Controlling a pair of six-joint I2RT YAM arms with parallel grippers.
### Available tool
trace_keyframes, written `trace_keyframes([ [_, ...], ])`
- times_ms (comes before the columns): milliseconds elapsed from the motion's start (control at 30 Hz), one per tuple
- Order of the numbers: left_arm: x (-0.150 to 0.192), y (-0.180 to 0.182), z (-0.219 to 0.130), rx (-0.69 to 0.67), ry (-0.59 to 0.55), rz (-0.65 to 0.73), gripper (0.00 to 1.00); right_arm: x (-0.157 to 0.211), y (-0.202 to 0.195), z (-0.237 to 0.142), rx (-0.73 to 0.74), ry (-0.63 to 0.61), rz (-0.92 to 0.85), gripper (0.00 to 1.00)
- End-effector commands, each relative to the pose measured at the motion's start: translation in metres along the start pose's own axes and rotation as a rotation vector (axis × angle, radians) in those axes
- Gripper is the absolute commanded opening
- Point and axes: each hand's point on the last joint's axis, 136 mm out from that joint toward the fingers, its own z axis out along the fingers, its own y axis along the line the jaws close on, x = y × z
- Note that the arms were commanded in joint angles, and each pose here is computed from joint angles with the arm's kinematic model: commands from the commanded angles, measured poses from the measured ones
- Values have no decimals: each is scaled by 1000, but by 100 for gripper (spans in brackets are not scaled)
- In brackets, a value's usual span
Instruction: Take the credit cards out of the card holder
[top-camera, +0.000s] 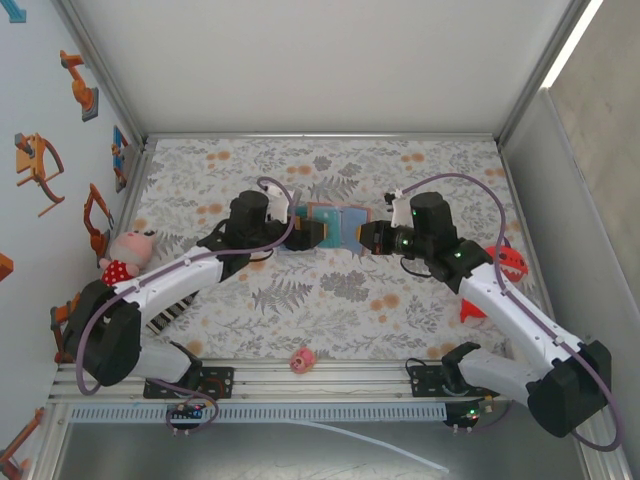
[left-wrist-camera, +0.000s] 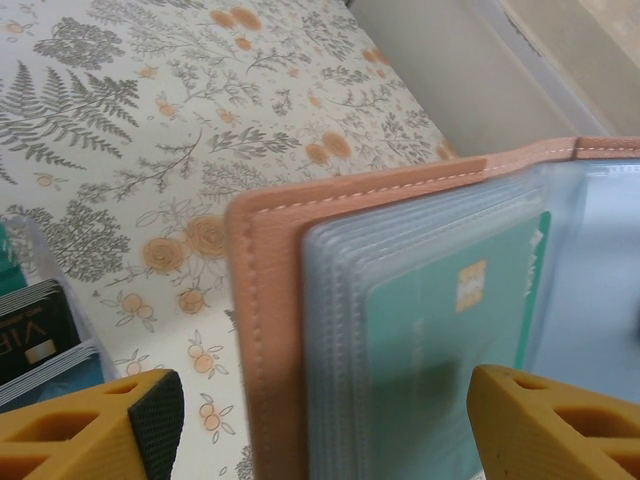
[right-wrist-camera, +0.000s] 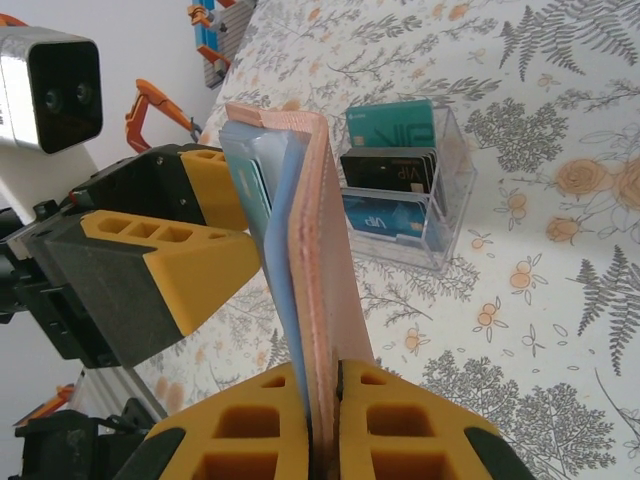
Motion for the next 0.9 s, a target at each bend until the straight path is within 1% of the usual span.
trace_keyframes([
  [0,2,-3,-9,15,-2,-2,76,-3,7,0,-58,0,7,0],
  [200,6,-13,-11,76,-1,2,76,7,8,5,-92,54,25,0],
  [500,14,-27,-2,183,41,-54,75,17,10,11,-142,123,48,0],
  [800,32,-19,14,157,89,-112,63,24,-4,18,-148,171,95,0],
  [867,36,-18,17,153,98,-122,55,25,-11,18,-135,176,114,0],
])
